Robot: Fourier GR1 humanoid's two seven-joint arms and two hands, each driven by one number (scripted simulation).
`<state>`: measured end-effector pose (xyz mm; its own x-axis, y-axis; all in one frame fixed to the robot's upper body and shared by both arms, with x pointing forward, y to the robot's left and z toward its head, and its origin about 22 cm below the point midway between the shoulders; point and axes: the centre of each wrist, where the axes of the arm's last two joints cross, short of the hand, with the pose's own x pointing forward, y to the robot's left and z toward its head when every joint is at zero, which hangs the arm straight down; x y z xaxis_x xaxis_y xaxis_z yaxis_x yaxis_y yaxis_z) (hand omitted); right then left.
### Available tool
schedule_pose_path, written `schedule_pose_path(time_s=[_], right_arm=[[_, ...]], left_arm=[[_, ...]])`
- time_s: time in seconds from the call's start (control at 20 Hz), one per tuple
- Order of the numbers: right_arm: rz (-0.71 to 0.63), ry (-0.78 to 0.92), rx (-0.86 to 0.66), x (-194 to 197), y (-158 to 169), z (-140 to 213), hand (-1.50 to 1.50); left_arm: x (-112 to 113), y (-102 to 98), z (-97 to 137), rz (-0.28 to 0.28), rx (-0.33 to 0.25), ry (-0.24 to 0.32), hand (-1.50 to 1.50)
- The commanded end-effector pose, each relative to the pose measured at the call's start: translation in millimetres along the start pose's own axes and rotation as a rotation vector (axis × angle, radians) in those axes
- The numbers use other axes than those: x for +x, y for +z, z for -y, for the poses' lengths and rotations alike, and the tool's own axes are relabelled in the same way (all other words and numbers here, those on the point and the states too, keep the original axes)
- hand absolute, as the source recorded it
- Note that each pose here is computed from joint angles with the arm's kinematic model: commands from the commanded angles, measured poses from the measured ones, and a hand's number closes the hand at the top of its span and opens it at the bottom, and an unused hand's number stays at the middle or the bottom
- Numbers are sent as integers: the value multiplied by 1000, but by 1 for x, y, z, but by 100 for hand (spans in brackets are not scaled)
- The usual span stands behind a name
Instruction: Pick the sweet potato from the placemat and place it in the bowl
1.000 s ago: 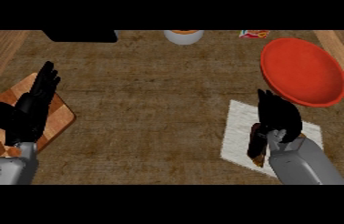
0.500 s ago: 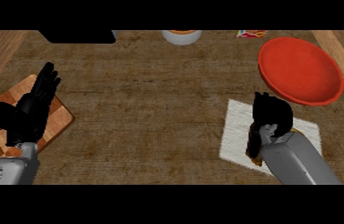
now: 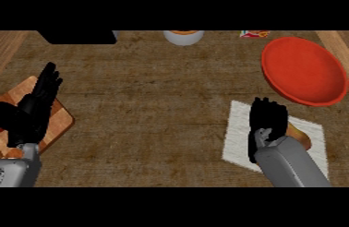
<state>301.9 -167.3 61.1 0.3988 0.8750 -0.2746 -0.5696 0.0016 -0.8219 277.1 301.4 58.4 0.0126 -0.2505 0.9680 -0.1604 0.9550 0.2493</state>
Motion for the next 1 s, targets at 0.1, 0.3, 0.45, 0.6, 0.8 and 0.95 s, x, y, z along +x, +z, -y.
schedule_pose_path(time_s=[0.1, 0.3, 0.45, 0.6, 0.8, 0.95], right_arm=[[-192, 61, 72, 2, -7, -29, -150], [-185, 25, 63, 13, -3, -21, -150], [-211, 46, 52, 17, 12, -42, -150], [-202, 40, 40, 7, -7, -50, -150], [-218, 37, 60, 1, -17, -23, -150], [-200, -3, 143, 10, -16, -51, 150]], left_arm=[[-7, -3, 5, 1, -4, 3, 0], [-5, 4, 1, 5, -6, 10, 0], [5, 1, -7, 1, 2, -6, 0], [7, -5, -7, 4, -2, -9, 0], [-5, -1, 4, 0, 7, -4, 0], [-7, -15, -5, 7, 18, 0, 0]])
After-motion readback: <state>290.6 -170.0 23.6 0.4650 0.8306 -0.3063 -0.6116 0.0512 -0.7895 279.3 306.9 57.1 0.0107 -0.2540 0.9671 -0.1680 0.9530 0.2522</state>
